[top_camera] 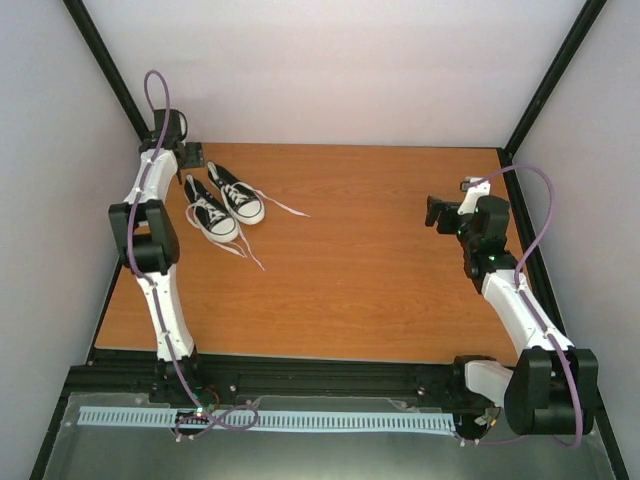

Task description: Tie the shoes

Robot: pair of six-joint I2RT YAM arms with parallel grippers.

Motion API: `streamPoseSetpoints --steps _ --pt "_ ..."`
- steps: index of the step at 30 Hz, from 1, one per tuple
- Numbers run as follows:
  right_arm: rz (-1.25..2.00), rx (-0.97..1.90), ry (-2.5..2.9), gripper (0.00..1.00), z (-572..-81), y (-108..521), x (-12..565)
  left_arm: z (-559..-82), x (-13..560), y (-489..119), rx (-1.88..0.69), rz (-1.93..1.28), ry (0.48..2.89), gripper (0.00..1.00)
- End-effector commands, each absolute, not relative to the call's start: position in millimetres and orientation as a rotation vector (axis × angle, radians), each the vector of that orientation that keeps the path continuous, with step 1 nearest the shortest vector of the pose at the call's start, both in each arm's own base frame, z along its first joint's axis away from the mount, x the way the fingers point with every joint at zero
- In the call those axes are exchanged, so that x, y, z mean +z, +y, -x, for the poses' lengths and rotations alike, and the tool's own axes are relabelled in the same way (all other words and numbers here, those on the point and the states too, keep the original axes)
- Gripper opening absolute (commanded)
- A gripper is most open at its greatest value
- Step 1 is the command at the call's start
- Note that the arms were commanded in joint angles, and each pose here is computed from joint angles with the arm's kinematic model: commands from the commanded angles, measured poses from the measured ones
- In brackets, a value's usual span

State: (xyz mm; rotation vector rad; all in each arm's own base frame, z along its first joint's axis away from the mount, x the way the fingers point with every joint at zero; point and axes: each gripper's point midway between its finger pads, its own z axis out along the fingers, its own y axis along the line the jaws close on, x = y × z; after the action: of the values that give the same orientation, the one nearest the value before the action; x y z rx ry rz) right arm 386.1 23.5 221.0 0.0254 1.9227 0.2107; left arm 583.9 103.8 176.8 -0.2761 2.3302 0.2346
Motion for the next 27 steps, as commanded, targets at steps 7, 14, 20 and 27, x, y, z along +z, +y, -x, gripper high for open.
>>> streamPoseSetpoints --steps 7,14,20,27 --pt "0.001 0.234 1.94 1.0 -379.5 33.0 220.6 -561.0 69.7 125.1 0.298 0.458 2.593 0.88" --pt "0.0 0.222 1.938 1.0 -378.2 31.6 222.3 -553.7 54.8 126.1 0.279 0.478 2.627 0.5" --pt "-0.004 0.21 1.935 1.0 -378.2 29.6 223.1 -549.9 91.3 121.2 0.207 0.489 2.548 0.01" --pt "0.0 0.207 1.927 1.0 -376.5 29.7 226.7 -530.0 155.8 99.5 0.057 0.467 2.441 0.01"
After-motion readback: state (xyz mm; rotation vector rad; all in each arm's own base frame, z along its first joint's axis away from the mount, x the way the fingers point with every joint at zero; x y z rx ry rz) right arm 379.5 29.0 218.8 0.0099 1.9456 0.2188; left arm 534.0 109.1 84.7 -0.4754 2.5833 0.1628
